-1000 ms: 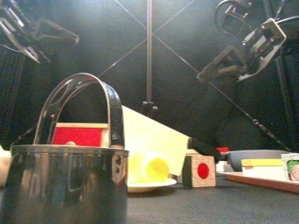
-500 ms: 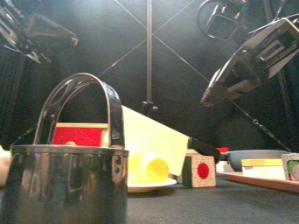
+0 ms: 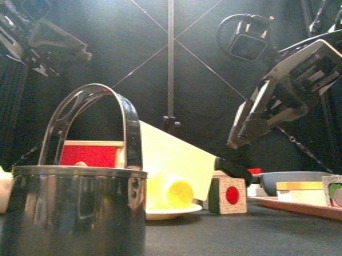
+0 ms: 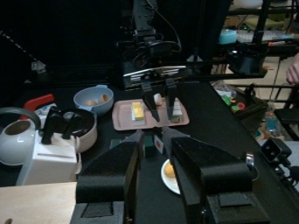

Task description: Regrasp cleaver with other hand

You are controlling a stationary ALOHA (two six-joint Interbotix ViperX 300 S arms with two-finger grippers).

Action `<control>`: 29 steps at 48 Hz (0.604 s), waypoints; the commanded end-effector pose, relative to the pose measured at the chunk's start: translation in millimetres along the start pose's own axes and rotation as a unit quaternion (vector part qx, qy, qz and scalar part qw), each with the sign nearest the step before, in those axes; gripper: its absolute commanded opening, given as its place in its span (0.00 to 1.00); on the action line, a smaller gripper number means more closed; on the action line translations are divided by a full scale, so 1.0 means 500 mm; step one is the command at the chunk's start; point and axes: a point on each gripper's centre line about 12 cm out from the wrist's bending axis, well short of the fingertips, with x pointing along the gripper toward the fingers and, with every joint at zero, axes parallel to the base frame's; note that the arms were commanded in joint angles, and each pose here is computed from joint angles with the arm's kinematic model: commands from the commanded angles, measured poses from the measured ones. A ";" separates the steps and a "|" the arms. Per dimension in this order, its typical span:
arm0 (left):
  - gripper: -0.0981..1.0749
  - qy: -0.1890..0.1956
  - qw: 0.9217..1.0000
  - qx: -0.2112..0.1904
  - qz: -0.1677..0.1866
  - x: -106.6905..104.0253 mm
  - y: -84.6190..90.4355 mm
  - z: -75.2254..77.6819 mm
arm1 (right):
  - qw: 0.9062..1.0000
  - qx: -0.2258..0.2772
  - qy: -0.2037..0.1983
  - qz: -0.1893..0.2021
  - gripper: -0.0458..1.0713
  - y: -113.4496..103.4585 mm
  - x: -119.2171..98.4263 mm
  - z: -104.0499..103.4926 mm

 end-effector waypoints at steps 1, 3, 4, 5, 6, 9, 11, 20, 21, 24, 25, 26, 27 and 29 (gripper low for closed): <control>0.67 -0.017 1.000 0.002 0.000 0.007 0.000 0.023 | 1.000 -0.002 -0.013 -0.001 0.69 -0.001 0.002 0.023; 0.67 -0.016 1.000 0.002 0.000 0.006 0.000 0.022 | 1.000 -0.005 -0.009 0.000 0.69 -0.001 0.006 0.022; 0.67 -0.017 1.000 0.002 0.000 0.006 0.000 0.022 | 1.000 -0.006 -0.008 0.000 0.69 -0.001 0.008 0.021; 0.67 -0.016 1.000 0.002 0.000 0.006 0.000 0.022 | 1.000 -0.008 -0.005 0.000 0.69 -0.001 0.010 0.021; 0.67 -0.016 1.000 0.002 0.000 0.006 0.000 0.022 | 1.000 -0.008 -0.002 0.000 0.69 -0.001 0.012 0.019; 0.67 -0.015 1.000 0.002 0.000 0.006 0.000 0.020 | 1.000 -0.012 0.007 0.000 0.69 -0.001 0.020 0.017; 0.67 -0.015 1.000 0.002 0.000 0.006 0.000 0.020 | 1.000 -0.015 0.012 0.000 0.69 -0.002 0.024 0.017; 0.67 -0.015 1.000 0.001 0.000 0.006 0.001 0.019 | 0.999 -0.019 0.038 -0.001 0.69 -0.002 0.039 0.014; 0.67 -0.015 1.000 0.002 0.000 0.006 0.000 0.019 | 0.999 -0.019 0.039 -0.001 0.69 -0.001 0.039 0.014; 0.67 -0.015 1.000 0.002 0.001 0.006 0.001 0.019 | 0.999 -0.018 0.041 -0.002 0.69 -0.003 0.041 0.013; 0.67 -0.015 1.000 0.001 0.001 0.006 0.001 0.019 | 0.999 -0.018 0.042 -0.002 0.69 -0.003 0.041 0.013; 0.67 -0.015 1.000 0.001 0.002 0.005 0.002 0.019 | 0.999 -0.018 0.043 -0.002 0.69 -0.003 0.041 0.011; 0.67 -0.015 1.000 0.001 0.002 0.005 0.002 0.020 | 0.999 -0.018 0.044 -0.002 0.69 -0.003 0.042 0.010; 0.67 -0.015 1.000 0.001 0.002 0.005 0.002 0.020 | 0.999 -0.018 0.044 -0.002 0.69 -0.004 0.042 0.011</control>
